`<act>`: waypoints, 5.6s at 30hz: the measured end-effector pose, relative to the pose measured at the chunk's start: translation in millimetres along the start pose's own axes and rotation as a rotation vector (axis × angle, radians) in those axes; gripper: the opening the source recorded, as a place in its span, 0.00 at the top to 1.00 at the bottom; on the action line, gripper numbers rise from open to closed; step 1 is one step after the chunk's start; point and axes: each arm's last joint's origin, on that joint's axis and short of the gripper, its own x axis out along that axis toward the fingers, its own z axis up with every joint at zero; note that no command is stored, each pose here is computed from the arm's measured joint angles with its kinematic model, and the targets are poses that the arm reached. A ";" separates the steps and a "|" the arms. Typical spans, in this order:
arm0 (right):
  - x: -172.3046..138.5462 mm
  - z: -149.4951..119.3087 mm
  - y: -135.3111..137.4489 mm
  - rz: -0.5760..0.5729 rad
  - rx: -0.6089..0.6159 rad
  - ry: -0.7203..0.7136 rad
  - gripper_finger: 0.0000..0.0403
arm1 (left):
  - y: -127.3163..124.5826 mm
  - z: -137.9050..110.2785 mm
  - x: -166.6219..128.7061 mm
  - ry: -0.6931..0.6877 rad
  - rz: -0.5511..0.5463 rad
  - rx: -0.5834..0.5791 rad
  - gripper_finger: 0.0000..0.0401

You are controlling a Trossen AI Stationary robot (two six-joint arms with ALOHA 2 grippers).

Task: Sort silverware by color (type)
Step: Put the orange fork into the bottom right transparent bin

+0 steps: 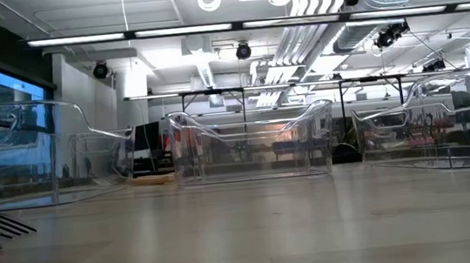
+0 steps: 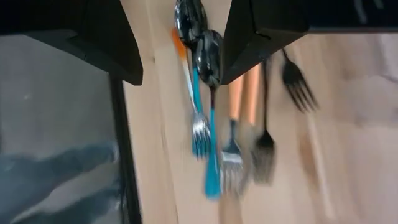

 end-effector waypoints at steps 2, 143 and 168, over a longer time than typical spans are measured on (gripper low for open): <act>0.0 -1.7 -0.6 -0.006 -0.001 0.018 1.00 | -13.4 -3.9 19.1 0.013 0.025 0.011 0.48; -1.7 -17.2 -5.7 -0.053 -0.062 0.179 1.00 | 121.0 30.7 -80.9 -0.690 0.516 -0.341 1.00; 55.1 11.7 7.2 -0.077 -0.210 0.209 1.00 | 212.0 43.1 -47.6 -1.246 0.224 -0.236 1.00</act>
